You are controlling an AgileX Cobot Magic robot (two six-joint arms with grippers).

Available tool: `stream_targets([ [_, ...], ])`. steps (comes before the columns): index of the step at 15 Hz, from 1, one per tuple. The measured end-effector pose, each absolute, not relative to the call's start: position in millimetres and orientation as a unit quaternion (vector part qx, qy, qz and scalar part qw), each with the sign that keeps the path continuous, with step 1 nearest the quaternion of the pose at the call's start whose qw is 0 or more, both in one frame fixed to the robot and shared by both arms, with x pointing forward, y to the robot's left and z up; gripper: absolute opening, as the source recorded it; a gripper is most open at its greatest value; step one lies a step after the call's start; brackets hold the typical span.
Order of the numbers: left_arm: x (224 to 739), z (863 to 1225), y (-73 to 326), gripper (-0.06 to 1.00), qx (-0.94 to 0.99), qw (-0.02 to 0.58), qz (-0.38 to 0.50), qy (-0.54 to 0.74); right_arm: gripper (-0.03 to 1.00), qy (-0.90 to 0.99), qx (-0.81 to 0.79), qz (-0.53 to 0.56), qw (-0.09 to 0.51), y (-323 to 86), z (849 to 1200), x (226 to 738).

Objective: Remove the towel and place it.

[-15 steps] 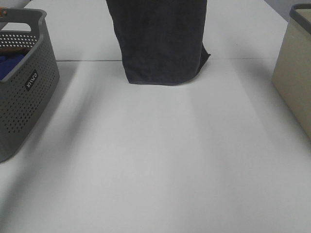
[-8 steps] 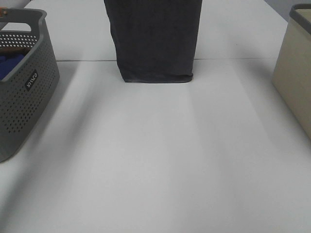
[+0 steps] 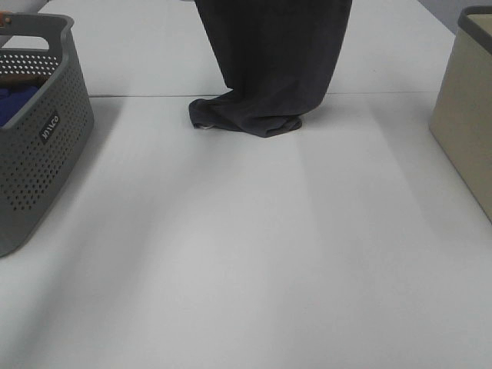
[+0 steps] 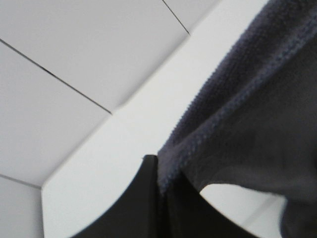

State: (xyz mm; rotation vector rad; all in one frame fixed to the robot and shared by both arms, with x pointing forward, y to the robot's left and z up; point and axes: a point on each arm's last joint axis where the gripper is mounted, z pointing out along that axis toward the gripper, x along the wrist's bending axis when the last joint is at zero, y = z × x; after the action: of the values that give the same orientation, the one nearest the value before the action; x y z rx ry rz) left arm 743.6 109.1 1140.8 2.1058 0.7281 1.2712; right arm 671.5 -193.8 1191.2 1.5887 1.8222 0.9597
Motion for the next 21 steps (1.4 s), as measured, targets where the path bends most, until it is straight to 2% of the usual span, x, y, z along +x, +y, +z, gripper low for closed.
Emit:
stream_targets([
  [2, 718.2, 1145.6, 114.3, 0.0, 0.834, 0.226, 0.395, 0.313, 0.01, 0.733, 0.574, 0.306, 0.199, -191.4, 1191.0, 648.4],
  [3, 707.9, 1151.0, 117.5, 0.0, 0.839, 0.217, 0.366, 0.337, 0.01, 0.749, 0.567, 0.294, 0.176, -190.2, 1193.2, 639.1],
  [7, 674.3, 1204.5, 128.6, 0.0, 0.781, 0.293, 0.348, 0.427, 0.01, 0.761, 0.539, 0.317, 0.172, -192.8, 1223.3, 610.0],
  [10, 647.6, 1225.3, 139.3, 0.0, 0.771, 0.302, 0.331, 0.452, 0.01, 0.756, 0.526, 0.354, 0.162, -192.0, 1243.8, 589.6],
  [11, 618.1, 1221.4, 146.6, 0.0, 0.784, 0.29, 0.282, 0.471, 0.01, 0.758, 0.524, 0.361, 0.144, -194.0, 1249.0, 564.9],
  [13, 589.6, 1216.4, 154.4, 0.0, 0.793, 0.281, 0.248, 0.481, 0.01, 0.764, 0.527, 0.352, 0.117, -194.5, 1240.3, 546.4],
  [15, 555.6, 1202.5, 163.5, 0.0, 0.803, 0.268, 0.208, 0.491, 0.01, 0.772, 0.537, 0.332, 0.077, -197.0, 1221.5, 522.2],
  [21, 450.6, 1178.0, 186.4, 0.0, 0.801, 0.313, 0.086, 0.502, 0.01, 0.754, 0.577, 0.311, 0.029, -216.5, 1189.7, 432.3],
])
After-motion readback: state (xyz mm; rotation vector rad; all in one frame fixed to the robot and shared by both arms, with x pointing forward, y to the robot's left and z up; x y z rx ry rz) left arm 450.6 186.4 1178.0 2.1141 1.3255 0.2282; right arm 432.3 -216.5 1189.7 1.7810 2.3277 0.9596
